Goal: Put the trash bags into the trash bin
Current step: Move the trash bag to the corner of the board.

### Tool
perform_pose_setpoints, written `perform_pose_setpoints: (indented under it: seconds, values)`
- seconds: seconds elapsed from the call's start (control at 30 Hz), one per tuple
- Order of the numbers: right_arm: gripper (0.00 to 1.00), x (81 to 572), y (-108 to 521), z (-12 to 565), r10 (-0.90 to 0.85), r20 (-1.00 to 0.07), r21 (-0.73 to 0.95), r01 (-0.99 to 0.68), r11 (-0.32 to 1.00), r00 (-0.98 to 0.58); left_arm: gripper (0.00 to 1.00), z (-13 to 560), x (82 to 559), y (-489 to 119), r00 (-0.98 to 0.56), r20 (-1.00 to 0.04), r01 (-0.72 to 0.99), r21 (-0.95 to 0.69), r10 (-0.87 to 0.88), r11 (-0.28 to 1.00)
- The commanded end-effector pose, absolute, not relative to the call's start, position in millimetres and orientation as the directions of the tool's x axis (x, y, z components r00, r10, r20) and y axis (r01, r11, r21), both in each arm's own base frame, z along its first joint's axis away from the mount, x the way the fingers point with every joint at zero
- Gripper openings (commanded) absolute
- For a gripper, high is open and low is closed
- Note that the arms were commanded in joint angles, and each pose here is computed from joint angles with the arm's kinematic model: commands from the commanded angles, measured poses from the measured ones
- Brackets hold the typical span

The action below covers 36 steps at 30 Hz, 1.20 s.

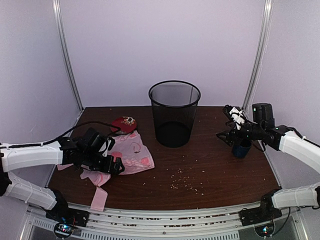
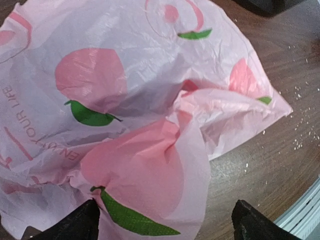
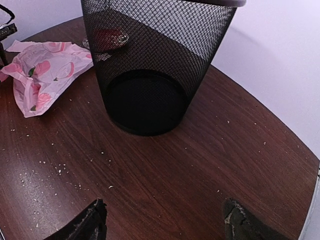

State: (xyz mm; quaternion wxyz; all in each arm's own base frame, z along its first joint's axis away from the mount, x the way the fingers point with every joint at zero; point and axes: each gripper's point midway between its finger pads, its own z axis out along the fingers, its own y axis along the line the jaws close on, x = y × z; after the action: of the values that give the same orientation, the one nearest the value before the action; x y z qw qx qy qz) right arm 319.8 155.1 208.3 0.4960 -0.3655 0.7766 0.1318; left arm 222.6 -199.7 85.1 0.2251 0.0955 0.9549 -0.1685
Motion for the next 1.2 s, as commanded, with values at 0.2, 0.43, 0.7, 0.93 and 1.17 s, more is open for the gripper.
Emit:
perform_pose_setpoints:
  seconds: [0.2, 0.43, 0.7, 0.93, 1.17]
  values:
    - [0.8, 311.9, 164.6, 203.5, -0.486, -0.849, -0.2, -0.726, 0.658, -0.206, 0.89, 39.5, 202.7, -283.5, -0.805, -0.522, 0.449, -0.223, 0.283, 0.865]
    - [0.8, 313.8, 163.1, 204.3, -0.481, -0.852, -0.202, -0.715, 0.669, -0.209, 0.86, 7.9, 168.0, -365.2, -0.712, -0.519, 0.625, -0.158, 0.474, 0.765]
    - [0.8, 321.6, 159.1, 224.0, -0.412, -0.886, -0.176, -0.666, 0.725, -0.214, 0.83, 19.1, 110.9, -470.1, -0.484, -0.609, 0.832, -0.097, 0.629, 0.547]
    - [0.76, 303.2, 181.1, 262.0, -0.409, -0.897, -0.146, -0.757, 0.637, -0.171, 0.89, 132.7, 113.4, -457.4, -0.428, -0.745, 0.795, -0.042, 0.511, 0.605]
    - [0.69, 264.5, 224.4, 244.5, -0.594, -0.803, -0.287, -0.844, 0.452, -0.045, 0.96, 157.2, 138.8, -350.4, -0.615, -0.731, 0.595, -0.187, 0.294, 0.781]
